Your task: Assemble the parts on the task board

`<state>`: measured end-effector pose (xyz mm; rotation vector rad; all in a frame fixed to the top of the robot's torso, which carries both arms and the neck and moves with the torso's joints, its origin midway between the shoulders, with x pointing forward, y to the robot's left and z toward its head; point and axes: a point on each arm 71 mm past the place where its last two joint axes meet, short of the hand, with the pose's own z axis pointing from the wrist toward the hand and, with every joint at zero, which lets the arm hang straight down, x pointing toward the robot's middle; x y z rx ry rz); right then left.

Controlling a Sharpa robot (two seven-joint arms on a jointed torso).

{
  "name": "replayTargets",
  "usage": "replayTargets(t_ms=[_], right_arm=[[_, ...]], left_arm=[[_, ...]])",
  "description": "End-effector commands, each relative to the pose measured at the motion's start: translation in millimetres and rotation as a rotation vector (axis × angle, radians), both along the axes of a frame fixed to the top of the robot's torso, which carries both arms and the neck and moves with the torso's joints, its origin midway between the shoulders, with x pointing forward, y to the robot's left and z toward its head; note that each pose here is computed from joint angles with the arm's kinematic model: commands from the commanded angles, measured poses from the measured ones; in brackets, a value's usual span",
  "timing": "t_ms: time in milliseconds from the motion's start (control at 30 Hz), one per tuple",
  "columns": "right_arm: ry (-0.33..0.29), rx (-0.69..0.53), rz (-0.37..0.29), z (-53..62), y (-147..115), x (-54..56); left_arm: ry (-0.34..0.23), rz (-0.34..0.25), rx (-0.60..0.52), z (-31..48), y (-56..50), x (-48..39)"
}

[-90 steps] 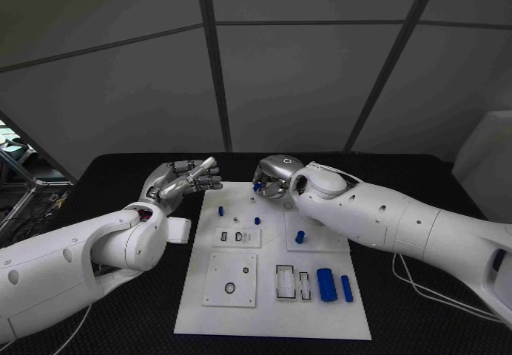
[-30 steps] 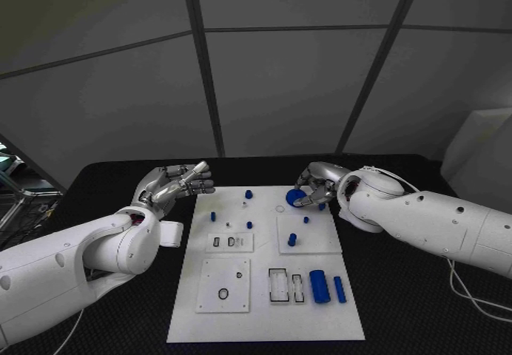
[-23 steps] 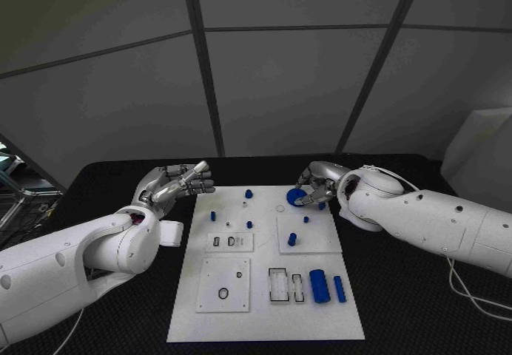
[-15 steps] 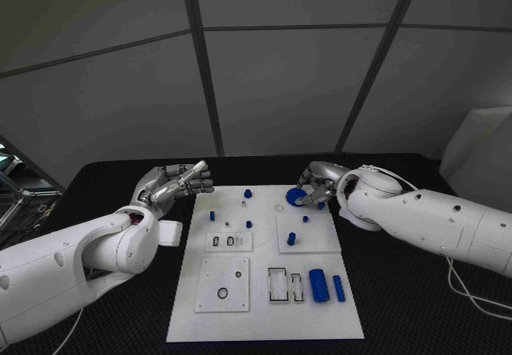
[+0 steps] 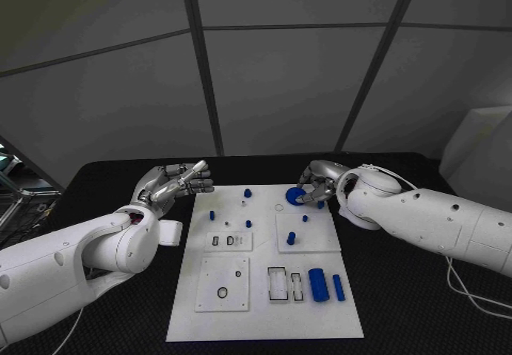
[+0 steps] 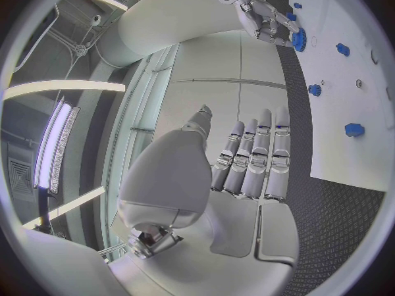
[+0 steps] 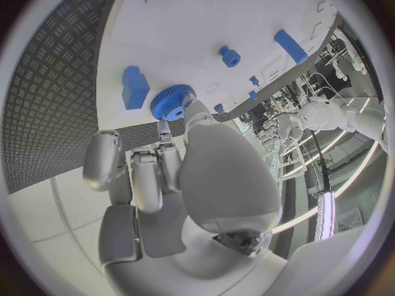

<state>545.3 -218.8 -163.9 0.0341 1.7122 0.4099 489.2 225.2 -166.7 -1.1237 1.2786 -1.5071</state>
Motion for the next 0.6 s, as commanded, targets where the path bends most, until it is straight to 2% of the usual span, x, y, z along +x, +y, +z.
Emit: replayTargets(t_ms=[33,600], right_arm=[[-0.008,-0.022,0.004,1.3,1.9,0.4],[0.002,-0.116,0.031,-1.1,8.9,-0.3]], left_arm=[[-0.002,-0.015,-0.001,0.9,-1.6,0.0],[0.001,-0.018,-0.001,0.6,-1.9,0.2]])
